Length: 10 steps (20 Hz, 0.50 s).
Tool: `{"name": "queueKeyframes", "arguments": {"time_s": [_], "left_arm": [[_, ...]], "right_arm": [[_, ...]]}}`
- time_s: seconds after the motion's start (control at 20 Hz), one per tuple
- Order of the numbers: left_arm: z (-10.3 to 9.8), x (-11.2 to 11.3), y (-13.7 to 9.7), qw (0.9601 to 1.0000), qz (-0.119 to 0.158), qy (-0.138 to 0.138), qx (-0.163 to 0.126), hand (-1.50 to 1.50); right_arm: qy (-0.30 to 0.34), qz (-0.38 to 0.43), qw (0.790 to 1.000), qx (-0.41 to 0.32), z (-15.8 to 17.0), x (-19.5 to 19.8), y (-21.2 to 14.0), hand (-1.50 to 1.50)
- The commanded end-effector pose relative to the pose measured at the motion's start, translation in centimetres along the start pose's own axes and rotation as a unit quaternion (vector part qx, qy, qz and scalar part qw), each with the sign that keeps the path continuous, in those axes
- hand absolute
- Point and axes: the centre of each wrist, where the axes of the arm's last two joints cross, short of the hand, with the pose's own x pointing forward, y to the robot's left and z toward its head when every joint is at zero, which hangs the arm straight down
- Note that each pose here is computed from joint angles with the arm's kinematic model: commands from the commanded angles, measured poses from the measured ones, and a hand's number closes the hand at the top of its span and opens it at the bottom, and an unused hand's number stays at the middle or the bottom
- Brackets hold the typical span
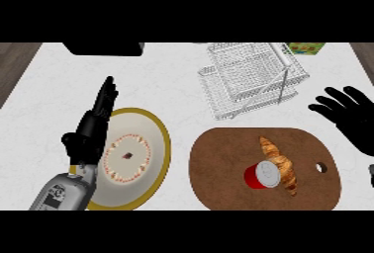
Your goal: Pick the croissant from the cutting board and place it in the tiered basket
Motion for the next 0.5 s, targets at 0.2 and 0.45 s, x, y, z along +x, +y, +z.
{"name": "queueKeyframes", "arguments": {"time_s": [0.2,0.45], "left_arm": [[0.6,-0.9,0.3,0.9998,0.002,0.013,0.012,0.0],[0.8,-1.6,0.3,0.9996,-0.005,0.02,0.019,0.0]], "right_arm": [[0.106,0.265,0.946,0.155,-0.3,15.3,0.2,-1.5],[0.147,0.433,0.864,0.211,-3.9,20.4,5.7,-1.5]]}}
